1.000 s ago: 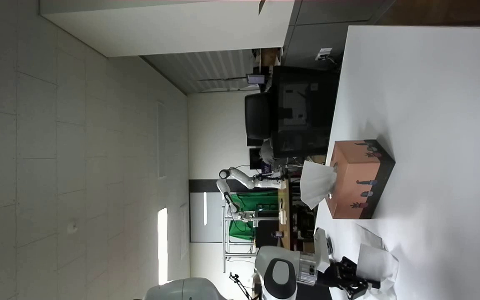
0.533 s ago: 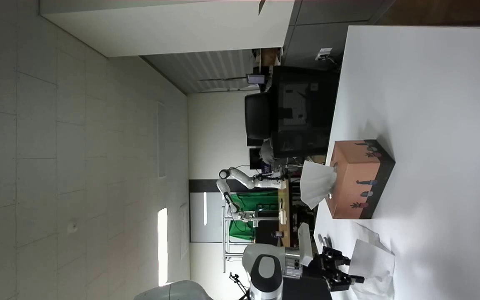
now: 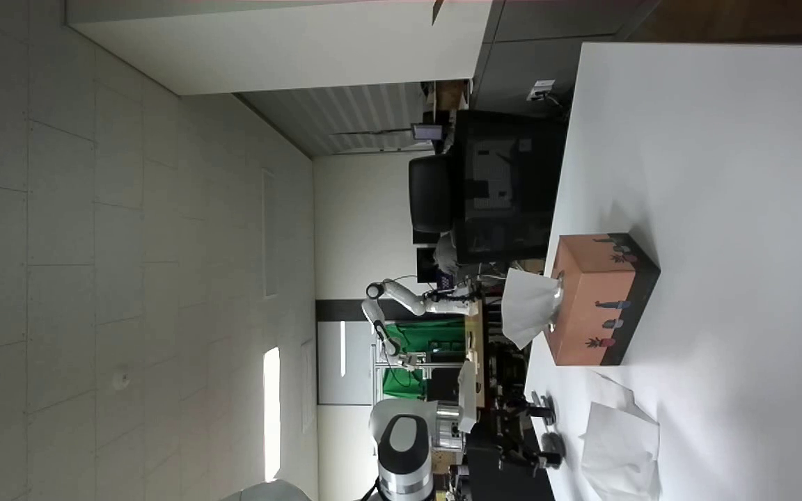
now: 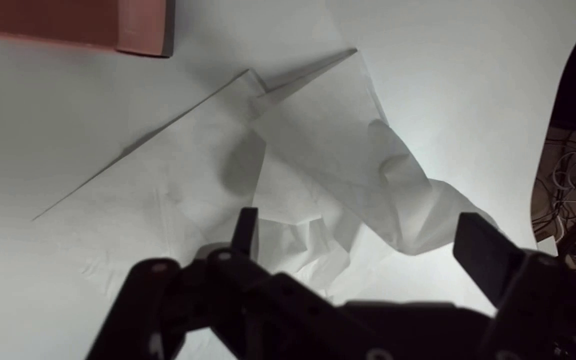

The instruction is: Pick up a piece of tissue paper from the box and put it on the table

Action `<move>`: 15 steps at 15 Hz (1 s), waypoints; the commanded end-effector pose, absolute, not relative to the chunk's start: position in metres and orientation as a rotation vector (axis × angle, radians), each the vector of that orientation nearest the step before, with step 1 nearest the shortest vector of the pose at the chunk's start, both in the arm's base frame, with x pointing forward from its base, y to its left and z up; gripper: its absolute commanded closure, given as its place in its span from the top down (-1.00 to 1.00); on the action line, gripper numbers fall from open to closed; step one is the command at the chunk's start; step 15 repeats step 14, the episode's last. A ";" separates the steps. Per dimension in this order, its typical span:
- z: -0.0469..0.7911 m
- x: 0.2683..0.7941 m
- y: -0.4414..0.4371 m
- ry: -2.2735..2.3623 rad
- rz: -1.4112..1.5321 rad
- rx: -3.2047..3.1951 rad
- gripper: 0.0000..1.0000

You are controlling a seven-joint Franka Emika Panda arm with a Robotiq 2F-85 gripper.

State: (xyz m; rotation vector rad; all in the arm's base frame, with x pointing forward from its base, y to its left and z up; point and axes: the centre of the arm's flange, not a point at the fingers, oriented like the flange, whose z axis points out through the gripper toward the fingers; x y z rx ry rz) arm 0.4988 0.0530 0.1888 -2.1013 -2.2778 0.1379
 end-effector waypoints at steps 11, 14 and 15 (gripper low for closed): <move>0.197 0.500 0.047 -2.253 0.160 -2.136 1.00; 0.197 0.500 0.047 -2.255 0.163 -2.135 1.00; 0.197 0.500 0.047 -2.255 0.163 -2.135 1.00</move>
